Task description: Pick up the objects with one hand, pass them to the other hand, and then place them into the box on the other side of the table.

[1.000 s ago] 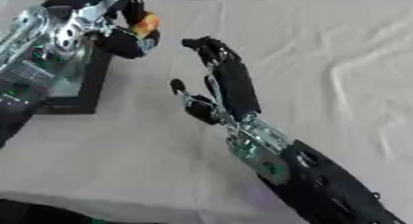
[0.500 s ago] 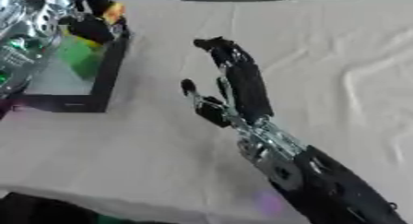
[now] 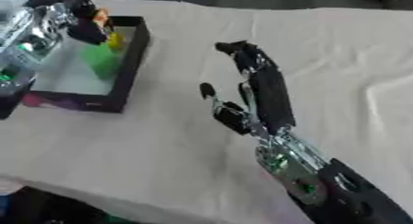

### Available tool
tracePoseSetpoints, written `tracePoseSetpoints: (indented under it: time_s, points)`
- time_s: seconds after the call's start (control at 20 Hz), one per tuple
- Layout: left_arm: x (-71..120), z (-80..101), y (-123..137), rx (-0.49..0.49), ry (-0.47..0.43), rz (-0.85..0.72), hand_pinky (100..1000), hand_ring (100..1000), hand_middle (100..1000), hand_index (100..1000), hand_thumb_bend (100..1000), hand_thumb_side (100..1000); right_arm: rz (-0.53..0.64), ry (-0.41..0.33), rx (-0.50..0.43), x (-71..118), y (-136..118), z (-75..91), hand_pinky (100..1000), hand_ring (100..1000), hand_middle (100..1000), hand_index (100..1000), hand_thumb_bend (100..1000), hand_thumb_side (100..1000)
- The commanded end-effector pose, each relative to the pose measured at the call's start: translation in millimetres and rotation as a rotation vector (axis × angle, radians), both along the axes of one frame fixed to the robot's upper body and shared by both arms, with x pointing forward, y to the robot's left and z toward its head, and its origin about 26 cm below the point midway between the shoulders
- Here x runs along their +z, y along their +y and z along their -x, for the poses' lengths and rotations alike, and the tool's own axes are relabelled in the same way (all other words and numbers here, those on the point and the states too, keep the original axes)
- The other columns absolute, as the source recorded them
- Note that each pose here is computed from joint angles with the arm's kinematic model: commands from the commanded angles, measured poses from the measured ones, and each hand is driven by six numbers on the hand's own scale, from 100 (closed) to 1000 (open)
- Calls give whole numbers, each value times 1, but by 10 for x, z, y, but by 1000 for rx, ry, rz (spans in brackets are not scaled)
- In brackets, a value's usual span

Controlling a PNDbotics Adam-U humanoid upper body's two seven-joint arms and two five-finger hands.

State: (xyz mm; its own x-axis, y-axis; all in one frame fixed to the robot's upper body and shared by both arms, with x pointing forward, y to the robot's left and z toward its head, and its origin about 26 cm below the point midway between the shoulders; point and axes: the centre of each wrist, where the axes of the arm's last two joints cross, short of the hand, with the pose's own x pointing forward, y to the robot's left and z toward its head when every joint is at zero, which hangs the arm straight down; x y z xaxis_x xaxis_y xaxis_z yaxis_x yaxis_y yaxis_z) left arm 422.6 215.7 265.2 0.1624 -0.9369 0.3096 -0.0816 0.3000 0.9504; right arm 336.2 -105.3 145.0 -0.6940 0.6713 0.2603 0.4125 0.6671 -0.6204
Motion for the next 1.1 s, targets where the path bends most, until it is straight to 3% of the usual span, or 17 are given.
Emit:
tracePoseSetpoints:
  time_s: [0.05,0.1,0.2,0.3,0.35,0.4,0.45,0.6,0.7,0.8,0.9,0.95,1.1]
  points:
    - [45,-89,215,69,-17,30,664,647,503,452,100,157,-15,-34,0,115,-27,5,655,747,667,786,447,100]
    - [13,-119,247,81,-14,36,682,669,527,503,123,151,-17,-34,-2,116,-29,5,654,747,666,785,446,100]
    - [-52,-173,314,112,-7,43,752,742,606,712,248,127,-23,-35,-4,121,-31,6,654,746,666,785,447,100]
    - [-107,-214,369,141,2,37,785,775,638,787,314,120,-27,-39,-5,133,-36,6,654,746,665,784,447,100]
    - [-130,-231,394,155,9,31,809,799,664,821,408,273,-30,-41,-7,140,-40,6,653,745,665,784,446,100]
    - [-147,-243,417,168,13,20,818,807,672,850,468,346,-32,-42,-8,147,-43,6,653,745,665,784,447,100]
    - [-161,-250,436,178,15,7,825,812,676,867,537,395,-35,-44,-9,155,-48,7,653,745,664,783,448,100]
    - [-182,-259,470,193,25,-14,822,811,672,861,579,420,-41,-50,-12,179,-59,12,654,745,664,783,450,100]
    - [-174,-252,482,194,24,-21,817,806,662,852,546,389,-44,-53,-14,194,-66,16,654,745,664,782,448,100]
    - [-149,-233,476,194,6,-25,806,796,650,834,431,356,-50,-57,-16,211,-74,20,654,745,663,782,449,100]
    - [-95,-192,452,183,-31,-16,784,784,665,806,246,332,-60,-65,-21,244,-86,27,653,744,659,781,365,100]
    - [-41,-153,433,167,-68,0,761,774,667,788,100,361,-72,-69,-24,272,-96,34,652,743,659,780,329,100]
    - [200,55,380,69,-296,110,671,725,628,738,100,484,-128,-89,-37,407,-157,69,650,741,656,776,206,100]
